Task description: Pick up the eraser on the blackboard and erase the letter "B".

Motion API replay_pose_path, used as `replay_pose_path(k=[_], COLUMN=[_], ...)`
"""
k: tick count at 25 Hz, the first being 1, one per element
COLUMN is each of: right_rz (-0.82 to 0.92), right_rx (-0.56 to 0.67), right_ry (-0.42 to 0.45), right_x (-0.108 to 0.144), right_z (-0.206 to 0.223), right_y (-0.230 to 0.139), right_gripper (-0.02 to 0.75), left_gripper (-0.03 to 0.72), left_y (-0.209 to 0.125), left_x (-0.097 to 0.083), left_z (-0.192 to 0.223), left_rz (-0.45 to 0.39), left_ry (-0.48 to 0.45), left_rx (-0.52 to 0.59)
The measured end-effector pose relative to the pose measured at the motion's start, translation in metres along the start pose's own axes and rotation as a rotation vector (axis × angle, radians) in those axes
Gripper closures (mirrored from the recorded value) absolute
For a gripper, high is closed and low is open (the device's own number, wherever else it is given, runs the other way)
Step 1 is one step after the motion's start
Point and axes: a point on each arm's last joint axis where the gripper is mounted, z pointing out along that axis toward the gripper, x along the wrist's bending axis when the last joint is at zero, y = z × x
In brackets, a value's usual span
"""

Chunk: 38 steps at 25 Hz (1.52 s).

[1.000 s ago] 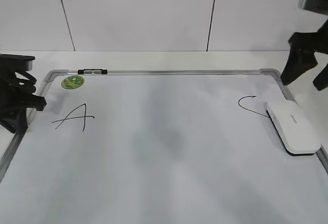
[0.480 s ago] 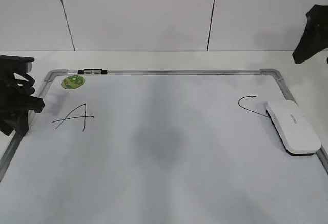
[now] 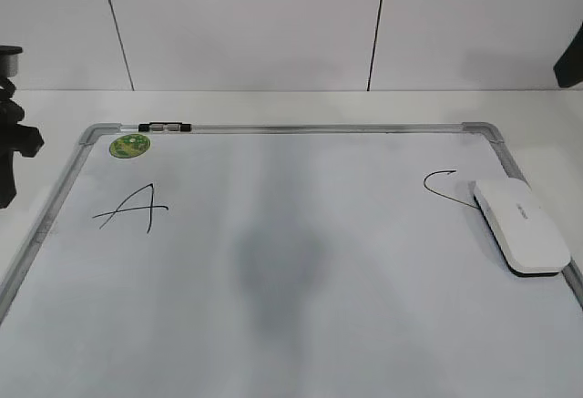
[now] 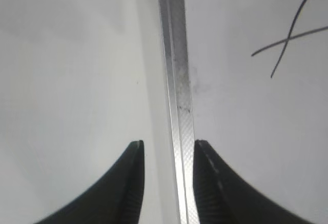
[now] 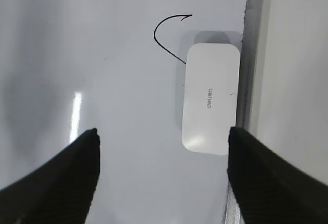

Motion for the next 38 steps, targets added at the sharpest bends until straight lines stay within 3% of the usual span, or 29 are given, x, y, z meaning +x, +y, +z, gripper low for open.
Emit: replay_pose_path(k=[7, 14, 23, 29, 38], right_rz=[-0.013, -0.034, -0.075, -0.111, -0.144], right_rx=[-0.05, -0.121, -0.261, -0.385, -0.508], right_ry=[-0.002, -0.006, -0.018, -0.046, -0.136], right_x=[0.011, 0.022, 0.033, 0.038, 0.032], right_z=[-0.031, -0.059, -0.086, -0.099, -0.089], right_y=[-0.046, -0.101, -0.169, -0.215, -0.278], right_gripper=[0.148, 0.148, 0.151, 0.151, 0.152], left_gripper=[0.436, 0.436, 0.436, 0.436, 0.436], left_y=[-0.025, -0.067, -0.165, -0.235, -0.318], left_x=[0.003, 0.007, 0.015, 0.021, 0.025], left_z=[-0.048, -0.124, -0.216, -0.227, -0.19], left_rz=[-0.002, -0.008, -0.018, -0.023, 0.012], left_ry=[0.001, -0.013, -0.035, -0.021, -0.025], left_rx=[-0.007, -0.239, -0.611, -0.761, -0.896])
